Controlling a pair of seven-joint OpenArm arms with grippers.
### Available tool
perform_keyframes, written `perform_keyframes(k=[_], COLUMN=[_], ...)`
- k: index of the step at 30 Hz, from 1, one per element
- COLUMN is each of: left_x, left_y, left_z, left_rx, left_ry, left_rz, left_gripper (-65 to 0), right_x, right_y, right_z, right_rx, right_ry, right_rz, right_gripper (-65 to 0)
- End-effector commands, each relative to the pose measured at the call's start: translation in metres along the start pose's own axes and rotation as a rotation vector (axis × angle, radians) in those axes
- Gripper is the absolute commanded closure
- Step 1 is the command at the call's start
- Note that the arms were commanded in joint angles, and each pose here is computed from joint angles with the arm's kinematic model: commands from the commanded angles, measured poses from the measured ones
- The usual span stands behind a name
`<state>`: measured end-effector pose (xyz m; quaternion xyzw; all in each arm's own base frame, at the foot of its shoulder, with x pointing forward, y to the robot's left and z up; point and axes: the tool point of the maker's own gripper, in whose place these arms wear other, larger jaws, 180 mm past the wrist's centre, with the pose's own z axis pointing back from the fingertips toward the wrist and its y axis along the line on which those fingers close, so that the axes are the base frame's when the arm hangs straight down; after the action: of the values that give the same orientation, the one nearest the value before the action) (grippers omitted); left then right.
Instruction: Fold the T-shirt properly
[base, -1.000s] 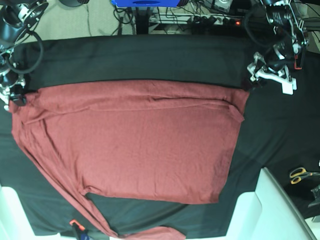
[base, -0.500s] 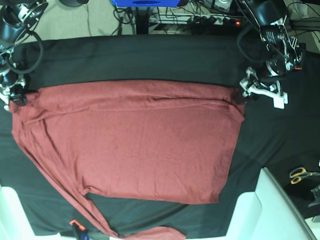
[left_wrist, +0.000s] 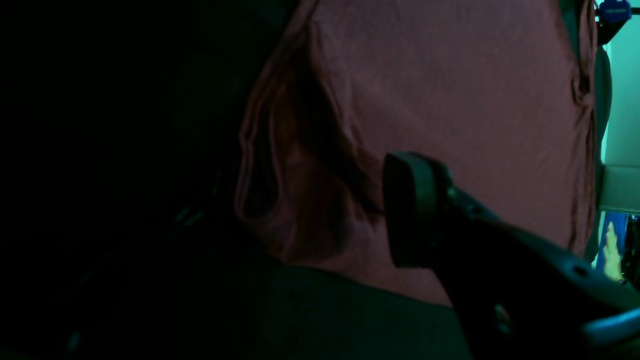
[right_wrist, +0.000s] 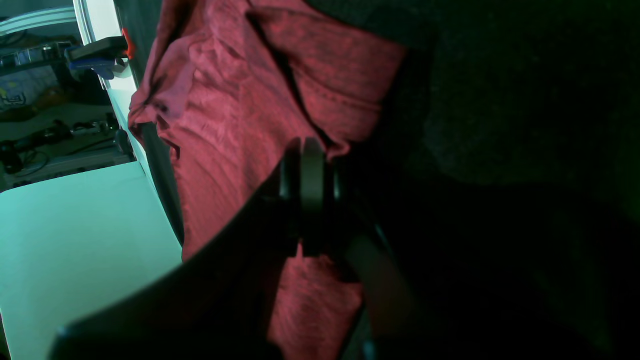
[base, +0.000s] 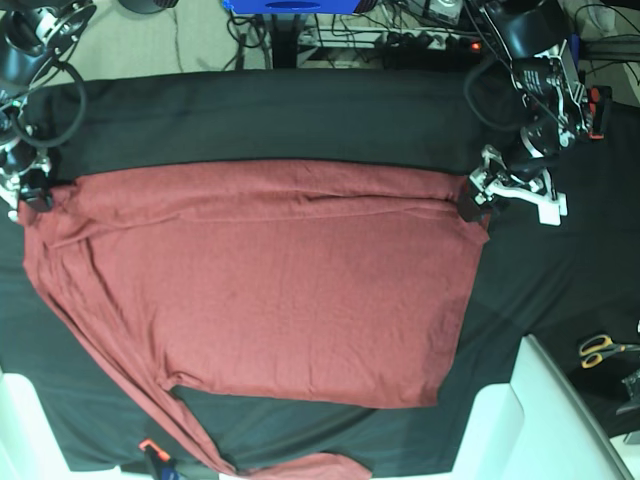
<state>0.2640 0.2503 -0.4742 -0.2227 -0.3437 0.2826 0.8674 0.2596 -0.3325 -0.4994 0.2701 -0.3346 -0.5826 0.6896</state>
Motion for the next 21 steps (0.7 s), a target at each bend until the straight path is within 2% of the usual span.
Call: perform_keyframes(k=[1,4,6,10,13,21], left_x=[-0.0025,-0.0022,-0.0007,0.0016,0.0017,0.0031], left_y=[0.0053,0.007,0.0073,0.007,0.0061,0.0062], left_z=[0.0029,0.0038,0.004,0.004,0.0033,0.0033], left_rx=[0.019,0.023,0.024,0.023,0.022,0.023], left_ry=[0.017,0.017,0.014,0.009,0.01,0.007], left_rz=[-0.009,-0.009,-0.01,-0.011,-0.012,-0.014], left_gripper=[-37.2,-36.9,-33.2,-12.3,-1.5,0.0], right_x=[0.0066,0.0066,0.0066,0.0067,0.0067,0.0067], right_y=[0.0041,0.0041,0.0041,0.0049,0.0049,0.0045], right_z=[0.0011,0.0011,0.0011,0.0008,0.0008,0.0012], right_rx=[0.009,0.009,0.009,0.011,0.011,0.01], right_ry=[-0.008,-0.008,-0.008,-0.008,-0.008,-0.007], right_rz=[0.001,0.001,0.001,0.001,0.001,0.002], right_gripper=[-0.2,-0.2,-0.2,-0.2,-0.2,-0.2])
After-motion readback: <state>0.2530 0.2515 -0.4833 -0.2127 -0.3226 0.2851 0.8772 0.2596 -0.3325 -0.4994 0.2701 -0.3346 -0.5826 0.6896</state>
